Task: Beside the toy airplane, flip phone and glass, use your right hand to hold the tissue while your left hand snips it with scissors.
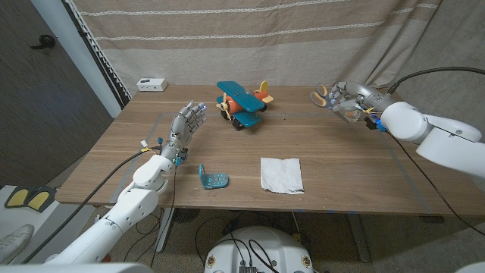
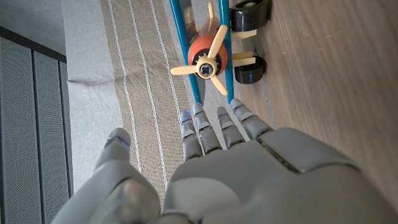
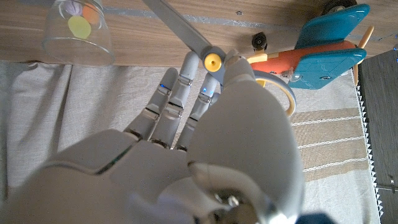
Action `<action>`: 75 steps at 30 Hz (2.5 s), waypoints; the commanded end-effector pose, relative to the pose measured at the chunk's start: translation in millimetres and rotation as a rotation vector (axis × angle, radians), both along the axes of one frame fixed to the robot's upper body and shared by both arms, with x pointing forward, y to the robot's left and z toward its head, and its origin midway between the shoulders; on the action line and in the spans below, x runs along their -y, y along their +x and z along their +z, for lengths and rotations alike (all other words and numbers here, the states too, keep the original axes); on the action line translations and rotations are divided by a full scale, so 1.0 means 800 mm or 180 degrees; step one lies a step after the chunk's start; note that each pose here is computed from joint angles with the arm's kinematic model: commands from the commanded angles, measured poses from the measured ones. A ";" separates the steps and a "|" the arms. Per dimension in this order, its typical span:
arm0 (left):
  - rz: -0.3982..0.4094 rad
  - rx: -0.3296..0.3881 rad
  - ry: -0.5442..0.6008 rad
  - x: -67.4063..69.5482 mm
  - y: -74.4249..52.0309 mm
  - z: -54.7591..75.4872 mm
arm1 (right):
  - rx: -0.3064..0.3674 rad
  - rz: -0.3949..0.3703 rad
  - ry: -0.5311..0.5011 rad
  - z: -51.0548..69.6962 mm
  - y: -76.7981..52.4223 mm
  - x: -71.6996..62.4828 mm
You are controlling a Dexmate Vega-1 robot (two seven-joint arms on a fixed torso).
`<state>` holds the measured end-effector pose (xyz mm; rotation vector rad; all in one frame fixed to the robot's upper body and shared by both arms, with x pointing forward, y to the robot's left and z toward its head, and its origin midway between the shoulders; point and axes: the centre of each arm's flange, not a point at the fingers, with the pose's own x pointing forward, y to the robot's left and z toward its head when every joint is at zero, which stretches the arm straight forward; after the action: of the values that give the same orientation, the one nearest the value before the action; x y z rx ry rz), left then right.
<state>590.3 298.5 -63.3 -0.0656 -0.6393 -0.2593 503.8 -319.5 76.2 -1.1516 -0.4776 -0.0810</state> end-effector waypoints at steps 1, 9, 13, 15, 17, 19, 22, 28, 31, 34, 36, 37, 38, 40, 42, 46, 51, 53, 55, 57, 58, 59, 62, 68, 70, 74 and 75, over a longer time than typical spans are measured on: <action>-0.0010 0.0019 0.0013 0.011 -0.012 0.006 | 0.0082 0.0073 -0.0072 0.006 -0.007 -0.002; 0.0083 0.0042 -0.0017 0.018 -0.023 0.014 | 0.0238 0.0096 -0.0210 0.010 -0.008 0.003; 0.0068 0.0033 -0.0023 0.025 -0.024 0.018 | 0.0308 0.0121 -0.0239 0.012 -0.010 0.004; 0.0051 0.0029 -0.0011 0.028 -0.024 0.018 | 0.0343 0.0124 -0.0255 0.011 -0.011 0.006; 0.0035 0.0009 -0.0028 0.030 -0.024 0.018 | 0.0384 0.0136 -0.0229 0.010 -0.011 0.008; 0.0022 0.0004 -0.0033 0.032 -0.023 0.018 | 0.0412 0.0149 -0.0213 0.009 -0.011 0.009; 0.0015 0.0003 -0.0004 0.035 -0.022 0.020 | 0.0476 0.0157 -0.0224 0.008 -0.011 0.010; 0.0053 -0.0004 -0.0029 0.042 -0.020 0.022 | 0.0510 0.0173 -0.0271 0.008 -0.009 0.011; 0.0047 -0.0003 -0.0023 0.045 -0.018 0.024 | 0.0531 0.0182 -0.0267 0.010 -0.008 0.013; 0.0008 -0.0009 -0.0033 0.049 -0.017 0.027 | 0.0584 0.0206 -0.0268 0.014 -0.006 0.013; -0.0031 -0.0026 -0.0076 0.050 -0.016 0.027 | 0.0621 0.0229 -0.0255 0.016 -0.004 0.013; -0.0051 -0.0030 -0.0088 0.051 -0.016 0.027 | 0.0642 0.0244 -0.0246 0.017 -0.004 0.012; -0.0065 -0.0028 -0.0069 0.051 -0.015 0.027 | 0.0660 0.0252 -0.0244 0.018 -0.004 0.012; -0.0091 -0.0034 -0.0035 0.051 -0.014 0.028 | 0.0708 0.0264 -0.0257 0.019 -0.004 0.010; -0.0185 -0.0073 -0.0114 0.052 -0.012 0.027 | 0.0741 0.0278 -0.0261 0.020 -0.004 0.008; -0.0119 -0.0099 -0.0057 0.052 -0.015 0.032 | 0.0804 0.0296 -0.0281 0.021 -0.003 0.004; -0.0149 -0.0102 -0.0033 0.054 -0.018 0.038 | 0.0864 0.0314 -0.0297 0.021 -0.003 0.000; -0.0212 -0.0112 -0.0054 0.057 -0.019 0.041 | 0.0902 0.0311 -0.0318 0.021 -0.004 -0.002; -0.0165 -0.0109 -0.0051 0.061 -0.023 0.044 | 0.0930 0.0307 -0.0352 0.021 -0.005 -0.004; -0.0166 -0.0087 0.0005 0.063 -0.027 0.047 | 0.0949 0.0304 -0.0378 0.021 -0.006 -0.006; -0.0169 -0.0081 0.0011 0.065 -0.028 0.048 | 0.0960 0.0301 -0.0392 0.021 -0.006 -0.007; -0.0187 -0.0072 0.0011 0.066 -0.029 0.049 | 0.0975 0.0295 -0.0406 0.020 -0.006 -0.007; -0.0218 -0.0068 0.0052 0.070 -0.032 0.052 | 0.1006 0.0290 -0.0444 0.019 -0.006 -0.009; -0.0281 -0.0058 0.0077 0.076 -0.038 0.055 | 0.1055 0.0301 -0.0461 0.017 -0.007 -0.008; -0.0308 -0.0074 0.0158 0.077 -0.039 0.057 | 0.1082 0.0289 -0.0480 0.016 -0.007 -0.008; -0.0369 -0.0071 0.0332 0.081 -0.042 0.063 | 0.1115 0.0297 -0.0474 0.014 -0.008 -0.007; -0.0380 -0.0064 0.0358 0.081 -0.042 0.064 | 0.1121 0.0299 -0.0472 0.014 -0.008 -0.007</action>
<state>562.8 241.6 -20.2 -0.0603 -0.6127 -0.3443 498.7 -314.1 91.0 -1.2547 -0.8286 -0.1563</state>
